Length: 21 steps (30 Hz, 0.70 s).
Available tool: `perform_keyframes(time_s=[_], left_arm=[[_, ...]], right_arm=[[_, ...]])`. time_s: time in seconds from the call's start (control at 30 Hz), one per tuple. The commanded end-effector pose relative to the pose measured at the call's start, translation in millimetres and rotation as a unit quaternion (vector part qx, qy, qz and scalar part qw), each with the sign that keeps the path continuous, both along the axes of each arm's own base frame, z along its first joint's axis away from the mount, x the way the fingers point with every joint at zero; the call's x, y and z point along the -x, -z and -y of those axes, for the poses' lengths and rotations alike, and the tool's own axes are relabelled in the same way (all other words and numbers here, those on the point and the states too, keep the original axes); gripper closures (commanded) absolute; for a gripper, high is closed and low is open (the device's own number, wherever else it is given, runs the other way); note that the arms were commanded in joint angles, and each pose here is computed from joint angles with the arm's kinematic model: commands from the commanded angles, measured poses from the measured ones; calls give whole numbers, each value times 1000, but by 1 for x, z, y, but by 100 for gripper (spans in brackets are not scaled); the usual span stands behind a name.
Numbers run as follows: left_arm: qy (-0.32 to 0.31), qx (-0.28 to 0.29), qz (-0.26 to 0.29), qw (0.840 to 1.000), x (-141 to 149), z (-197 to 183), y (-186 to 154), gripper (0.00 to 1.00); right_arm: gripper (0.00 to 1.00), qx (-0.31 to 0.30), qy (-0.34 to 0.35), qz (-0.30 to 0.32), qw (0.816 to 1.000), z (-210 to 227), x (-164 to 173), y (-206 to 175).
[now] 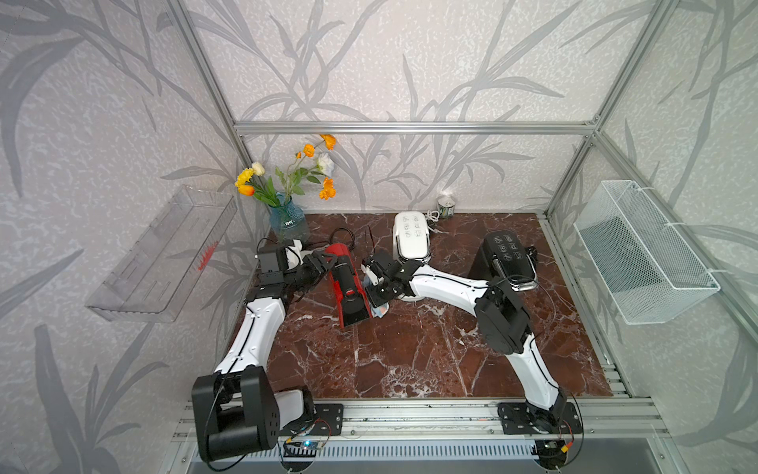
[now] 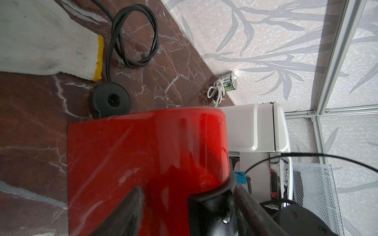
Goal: Wipe the surface of a coffee machine
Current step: Wipe the dirt from the surface of the coffee machine.
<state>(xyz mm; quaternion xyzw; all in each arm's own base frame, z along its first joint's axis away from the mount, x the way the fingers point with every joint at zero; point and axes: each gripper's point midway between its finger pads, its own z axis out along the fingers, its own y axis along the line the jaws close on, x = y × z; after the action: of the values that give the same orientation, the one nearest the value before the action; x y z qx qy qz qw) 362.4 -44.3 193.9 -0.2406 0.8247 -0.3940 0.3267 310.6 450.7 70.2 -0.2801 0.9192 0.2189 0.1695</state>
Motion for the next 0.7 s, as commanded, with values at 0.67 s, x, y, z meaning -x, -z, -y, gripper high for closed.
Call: perform_keyframes(time_s=[0.67], left_arm=[[59, 3, -1, 998, 18, 25, -9, 32]], right_arm=[[100, -216, -91, 117, 965, 14, 88, -207]])
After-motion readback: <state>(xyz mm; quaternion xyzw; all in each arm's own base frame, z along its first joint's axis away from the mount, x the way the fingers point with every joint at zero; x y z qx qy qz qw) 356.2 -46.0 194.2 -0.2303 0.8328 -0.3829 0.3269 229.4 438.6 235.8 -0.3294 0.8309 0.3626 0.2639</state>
